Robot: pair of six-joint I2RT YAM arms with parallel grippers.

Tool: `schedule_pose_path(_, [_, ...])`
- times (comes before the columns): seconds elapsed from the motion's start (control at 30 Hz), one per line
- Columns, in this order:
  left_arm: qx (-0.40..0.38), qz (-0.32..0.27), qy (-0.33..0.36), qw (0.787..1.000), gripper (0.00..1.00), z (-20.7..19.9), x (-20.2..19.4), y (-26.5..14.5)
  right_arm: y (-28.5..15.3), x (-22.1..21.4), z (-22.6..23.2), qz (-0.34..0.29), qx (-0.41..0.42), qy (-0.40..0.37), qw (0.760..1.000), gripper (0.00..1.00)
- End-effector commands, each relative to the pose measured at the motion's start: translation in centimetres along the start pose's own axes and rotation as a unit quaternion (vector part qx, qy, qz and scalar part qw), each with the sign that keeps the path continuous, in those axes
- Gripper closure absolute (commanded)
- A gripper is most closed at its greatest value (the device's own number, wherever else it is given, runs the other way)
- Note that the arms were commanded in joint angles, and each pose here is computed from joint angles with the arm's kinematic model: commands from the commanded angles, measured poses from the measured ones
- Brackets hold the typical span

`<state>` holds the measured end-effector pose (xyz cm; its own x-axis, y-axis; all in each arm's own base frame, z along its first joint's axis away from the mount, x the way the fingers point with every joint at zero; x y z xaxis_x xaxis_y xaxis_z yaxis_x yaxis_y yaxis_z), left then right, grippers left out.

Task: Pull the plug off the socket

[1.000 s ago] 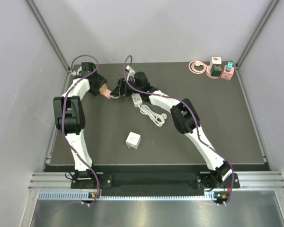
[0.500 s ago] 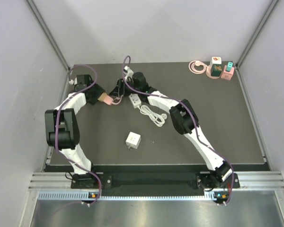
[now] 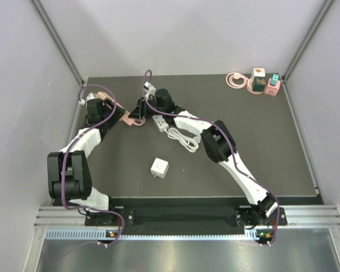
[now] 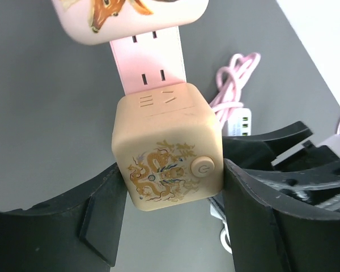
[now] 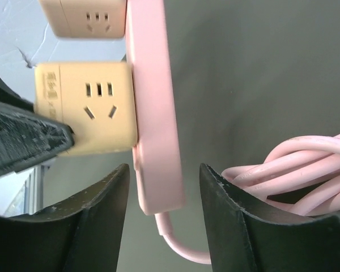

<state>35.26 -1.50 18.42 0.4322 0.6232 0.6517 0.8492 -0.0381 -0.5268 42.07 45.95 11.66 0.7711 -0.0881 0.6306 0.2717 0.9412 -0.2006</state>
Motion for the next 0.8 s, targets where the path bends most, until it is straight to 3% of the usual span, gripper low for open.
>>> schedule_pose_path(0.0, [-0.1, -0.091, 0.037, 0.99, 1.0, -3.6, 4.1, -1.6, 0.9, 0.1, 1.6, -0.004, 0.034, -0.041, 0.999, 0.5])
schedule_pose_path(0.2, [-0.12, -0.083, 0.038, 0.988, 1.0, -4.0, 4.1, -1.6, 1.2, -0.3, 2.4, 0.0, 0.092, -0.043, 0.995, 0.49])
schedule_pose_path(0.4, [-0.15, -0.087, 0.041, 0.984, 1.0, -4.5, 4.1, -2.4, 1.6, -0.8, 2.0, 0.001, 0.082, -0.042, 0.996, 0.47])
schedule_pose_path(0.53, [-0.162, -0.087, 0.041, 0.982, 1.0, -4.9, 4.4, -2.7, 1.7, -0.9, 1.5, -0.003, 0.076, -0.031, 0.997, 0.53])
schedule_pose_path(0.63, [-0.174, -0.081, 0.04, 0.981, 1.0, -5.0, 4.2, -2.9, 1.7, -0.5, 1.3, -0.015, 0.067, -0.027, 0.997, 0.7])
schedule_pose_path(0.67, [-0.175, -0.076, 0.038, 0.981, 1.0, -4.9, 3.9, -2.8, 1.7, -0.4, 1.0, -0.02, 0.061, -0.018, 0.998, 0.87])
schedule_pose_path(0.7, [-0.176, -0.077, 0.037, 0.981, 1.0, -4.8, 3.9, -2.9, 1.7, -0.2, 0.7, -0.029, 0.05, -0.012, 0.998, 0.97])
schedule_pose_path(0.77, [-0.177, -0.076, 0.036, 0.981, 1.0, -4.6, 3.6, -3.0, 1.5, 0.2, -0.1, -0.039, 0.028, 0.012, 0.999, 1.0])
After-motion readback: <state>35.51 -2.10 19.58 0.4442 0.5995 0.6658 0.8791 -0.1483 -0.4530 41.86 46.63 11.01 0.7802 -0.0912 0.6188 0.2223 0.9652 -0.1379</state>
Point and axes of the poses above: each gripper's point midway between its finger pads, its own y axis out along the fingers, its own z axis along the line the jaws close on, x = y × z, the point moved 10 cm from there along -y, back along the fingers, and after that the axes turned 7 degrees about y, right-handed, at the moved point
